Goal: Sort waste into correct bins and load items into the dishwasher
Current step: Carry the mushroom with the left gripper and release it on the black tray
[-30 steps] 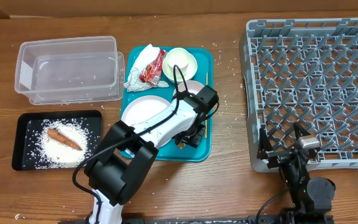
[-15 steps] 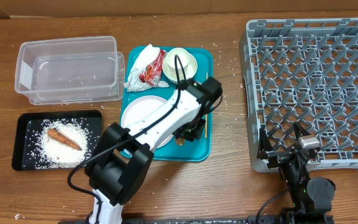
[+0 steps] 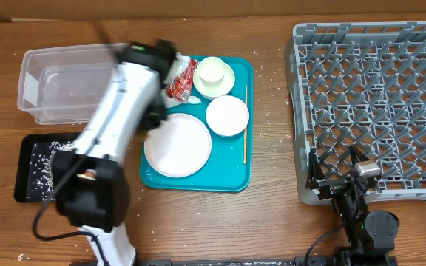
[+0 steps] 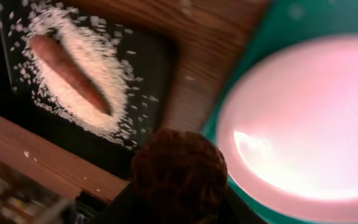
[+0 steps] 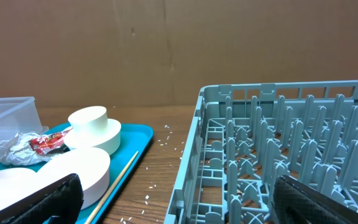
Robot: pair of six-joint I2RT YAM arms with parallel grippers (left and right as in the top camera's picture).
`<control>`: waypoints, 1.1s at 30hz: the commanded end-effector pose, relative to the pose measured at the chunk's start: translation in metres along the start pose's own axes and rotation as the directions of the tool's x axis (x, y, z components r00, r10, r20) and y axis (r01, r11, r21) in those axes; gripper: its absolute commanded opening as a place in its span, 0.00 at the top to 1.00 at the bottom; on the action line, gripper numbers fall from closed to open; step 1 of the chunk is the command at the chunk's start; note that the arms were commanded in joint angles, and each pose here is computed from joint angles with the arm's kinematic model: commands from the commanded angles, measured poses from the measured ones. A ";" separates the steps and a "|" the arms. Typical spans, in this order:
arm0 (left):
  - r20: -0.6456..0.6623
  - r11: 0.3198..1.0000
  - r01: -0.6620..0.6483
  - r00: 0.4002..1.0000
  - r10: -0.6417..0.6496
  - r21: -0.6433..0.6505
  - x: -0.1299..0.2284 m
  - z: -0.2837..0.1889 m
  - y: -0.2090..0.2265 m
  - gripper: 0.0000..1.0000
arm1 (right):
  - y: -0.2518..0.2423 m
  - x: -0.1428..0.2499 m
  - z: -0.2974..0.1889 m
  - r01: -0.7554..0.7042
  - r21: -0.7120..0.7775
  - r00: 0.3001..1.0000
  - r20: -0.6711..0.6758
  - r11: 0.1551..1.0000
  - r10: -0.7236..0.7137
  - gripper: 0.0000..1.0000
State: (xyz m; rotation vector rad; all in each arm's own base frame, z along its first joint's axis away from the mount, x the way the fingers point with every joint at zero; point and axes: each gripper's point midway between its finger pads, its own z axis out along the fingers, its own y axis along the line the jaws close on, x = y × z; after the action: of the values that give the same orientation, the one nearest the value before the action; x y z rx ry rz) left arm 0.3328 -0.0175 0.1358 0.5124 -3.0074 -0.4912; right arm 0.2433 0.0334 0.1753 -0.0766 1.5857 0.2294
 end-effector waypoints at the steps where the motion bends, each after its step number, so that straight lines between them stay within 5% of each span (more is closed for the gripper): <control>1: -0.046 0.977 0.200 0.979 -0.197 0.070 -0.016 0.009 0.038 0.67 | -0.002 0.002 0.000 -0.003 0.011 1.000 0.004 1.000 0.002 0.00; 13: -0.258 0.885 0.447 0.878 -0.404 0.134 -0.002 0.105 0.076 0.65 | -0.002 0.002 0.000 -0.003 0.011 1.000 0.004 1.000 0.002 0.00; 16: -0.259 0.881 0.456 0.873 -0.414 0.129 -0.001 0.110 0.079 0.57 | -0.002 0.002 0.000 -0.003 0.011 1.000 0.004 1.000 0.002 0.00; 20: -0.258 0.881 0.455 0.873 -0.413 0.130 -0.002 0.111 0.080 0.41 | -0.002 0.002 0.000 -0.003 0.011 1.000 0.004 1.000 0.002 0.00; 28: -0.234 0.877 0.457 0.878 -0.418 0.146 -0.004 0.084 0.089 0.44 | -0.002 0.002 0.000 -0.003 0.011 1.000 0.004 1.000 0.002 0.00; 33: -0.087 0.852 0.461 0.886 -0.455 0.247 -0.010 0.025 0.102 0.48 | -0.002 0.002 0.000 -0.003 0.011 1.000 0.004 1.000 0.002 0.00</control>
State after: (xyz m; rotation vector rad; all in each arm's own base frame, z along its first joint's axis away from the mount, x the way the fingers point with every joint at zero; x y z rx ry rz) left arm 0.2939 0.0866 0.0880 1.1851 -2.7437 -0.1524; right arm 0.2433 0.0334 0.1754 -0.0767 1.5853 0.2294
